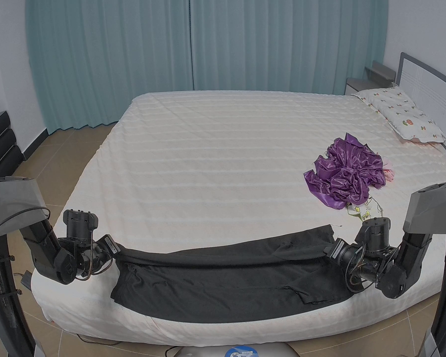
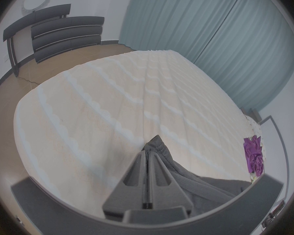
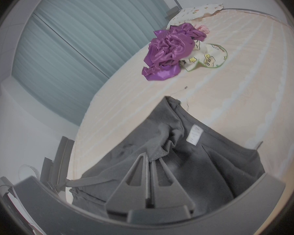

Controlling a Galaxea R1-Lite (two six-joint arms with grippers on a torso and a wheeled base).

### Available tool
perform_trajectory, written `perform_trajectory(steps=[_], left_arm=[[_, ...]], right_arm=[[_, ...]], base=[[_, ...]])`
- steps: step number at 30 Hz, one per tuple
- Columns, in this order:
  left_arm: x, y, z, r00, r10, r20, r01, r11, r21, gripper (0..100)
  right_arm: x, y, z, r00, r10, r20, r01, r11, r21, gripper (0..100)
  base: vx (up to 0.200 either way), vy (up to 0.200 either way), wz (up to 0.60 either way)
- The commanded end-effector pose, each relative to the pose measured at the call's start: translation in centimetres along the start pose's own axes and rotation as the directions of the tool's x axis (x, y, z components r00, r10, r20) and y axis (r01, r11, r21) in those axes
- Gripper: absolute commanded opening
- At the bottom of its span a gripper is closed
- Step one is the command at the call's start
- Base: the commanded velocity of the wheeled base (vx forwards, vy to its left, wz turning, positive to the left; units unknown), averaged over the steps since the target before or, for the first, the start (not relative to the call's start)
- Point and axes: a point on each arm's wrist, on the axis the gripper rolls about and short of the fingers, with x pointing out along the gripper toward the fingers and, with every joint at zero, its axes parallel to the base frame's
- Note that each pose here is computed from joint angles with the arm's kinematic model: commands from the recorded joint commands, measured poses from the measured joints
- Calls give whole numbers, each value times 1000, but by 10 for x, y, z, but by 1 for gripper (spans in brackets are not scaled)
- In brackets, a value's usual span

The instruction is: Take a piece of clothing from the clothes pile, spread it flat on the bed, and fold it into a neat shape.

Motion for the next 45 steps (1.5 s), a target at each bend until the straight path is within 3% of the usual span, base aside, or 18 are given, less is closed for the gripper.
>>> perform_trajectory(steps=[1, 8, 9, 13, 21, 27, 29, 31, 36, 45], left_arm=[[8, 7, -11, 999, 32, -43, -31, 999, 26, 0], [12, 13, -24, 994, 64, -91, -60, 997, 52, 0], [12, 13, -25, 994, 64, -91, -60, 997, 52, 100], [11, 14, -26, 993, 65, -93, -60, 996, 58, 100], [-18, 25, -14, 995, 68, -70, -67, 998, 21, 100], [-42, 40, -6, 993, -22, -120, 18, 999, -34, 100], [-49, 54, 0, 983, -87, -159, 76, 994, -77, 100], [-48, 58, -2, 974, -113, -198, 104, 993, -57, 100], [-39, 67, -18, 938, -156, -310, 191, 978, 85, 100], [-29, 58, -23, 918, -228, -325, 290, 944, 158, 100]], right_arm=[[2, -10, -11, 998, -42, -41, 41, 999, -7, 0], [7, -15, -19, 996, -62, -71, 61, 998, -13, 0], [7, -15, -19, 996, -62, -71, 61, 998, -13, 100], [6, -12, -21, 995, -55, -78, 54, 998, -17, 100], [-21, -12, 5, 1000, -19, 25, 17, 997, 80, 100], [-42, -18, 6, 1000, 3, 20, -6, 992, 127, 100], [-54, -26, -1, 1000, 22, 5, -23, 991, 130, 100], [-59, -28, -6, 999, 33, -5, -32, 991, 128, 100], [-59, -33, -15, 999, 27, -46, -21, 992, 124, 100], [-55, -34, -18, 997, 36, -71, -27, 992, 125, 100]], base=[[0, 0, 0], [0, 0, 0], [0, 0, 0], [0, 0, 0], [0, 0, 0], [0, 0, 0], [0, 0, 0], [0, 0, 0], [0, 0, 0], [0, 0, 0]])
